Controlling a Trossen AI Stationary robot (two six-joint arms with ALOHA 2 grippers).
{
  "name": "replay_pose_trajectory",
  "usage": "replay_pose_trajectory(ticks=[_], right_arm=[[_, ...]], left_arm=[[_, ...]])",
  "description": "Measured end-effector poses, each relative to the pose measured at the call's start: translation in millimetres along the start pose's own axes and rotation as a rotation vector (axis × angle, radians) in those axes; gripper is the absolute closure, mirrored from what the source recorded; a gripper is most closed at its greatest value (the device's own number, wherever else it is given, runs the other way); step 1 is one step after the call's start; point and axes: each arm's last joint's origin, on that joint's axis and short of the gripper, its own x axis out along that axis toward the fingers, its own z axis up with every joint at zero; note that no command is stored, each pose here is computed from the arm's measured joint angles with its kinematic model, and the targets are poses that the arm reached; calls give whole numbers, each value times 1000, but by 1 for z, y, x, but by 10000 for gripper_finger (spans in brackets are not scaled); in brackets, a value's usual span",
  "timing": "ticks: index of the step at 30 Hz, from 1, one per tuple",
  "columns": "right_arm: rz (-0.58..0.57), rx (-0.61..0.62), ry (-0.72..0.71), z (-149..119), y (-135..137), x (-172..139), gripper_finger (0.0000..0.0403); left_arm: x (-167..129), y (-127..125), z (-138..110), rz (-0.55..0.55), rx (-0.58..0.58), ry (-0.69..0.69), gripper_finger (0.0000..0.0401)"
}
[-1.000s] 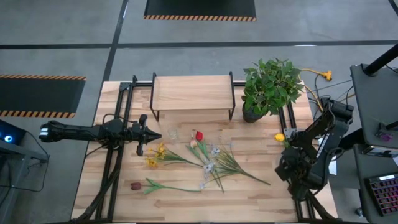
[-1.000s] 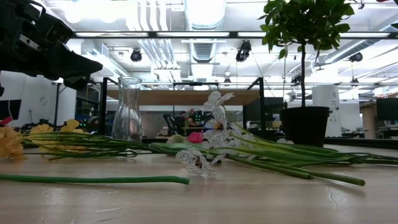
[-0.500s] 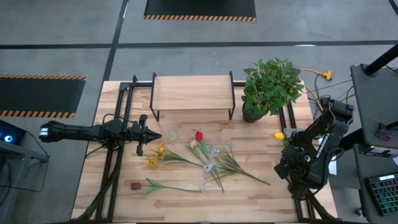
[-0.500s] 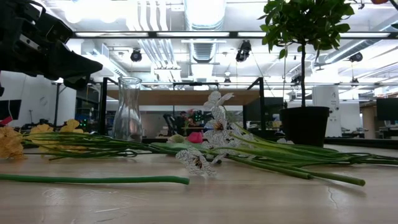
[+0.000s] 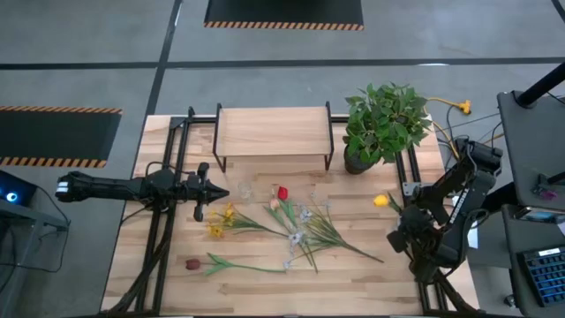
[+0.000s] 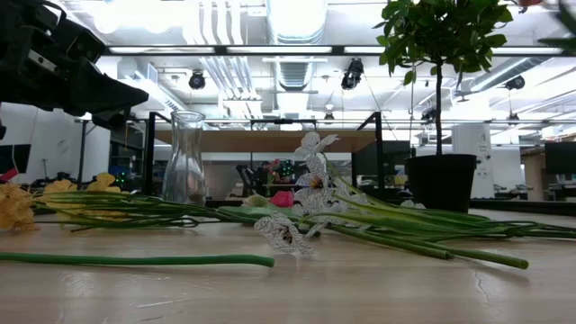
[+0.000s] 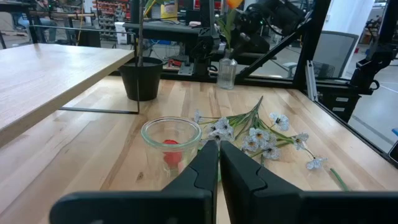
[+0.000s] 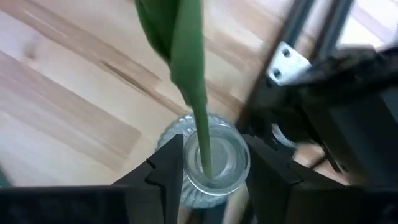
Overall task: Pick and place flowers into a vace then onto a shelf
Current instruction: Adjust the right transparent vase
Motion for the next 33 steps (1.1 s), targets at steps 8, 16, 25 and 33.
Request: replay_pose_trajectory(ticks=[8,16,25,33], right_arm=[[177,39,-164,11,0,-3,280],[270,68,-309,20,6,-3,280],[222,71,-353,47,23,7,280],[273,110,-359,72,28,8,280]], left_arm=[[0,0,0,0,0,0,401],[0,0,0,0,0,0,401],[0,0,0,0,0,0,401],[0,0,0,0,0,0,401]])
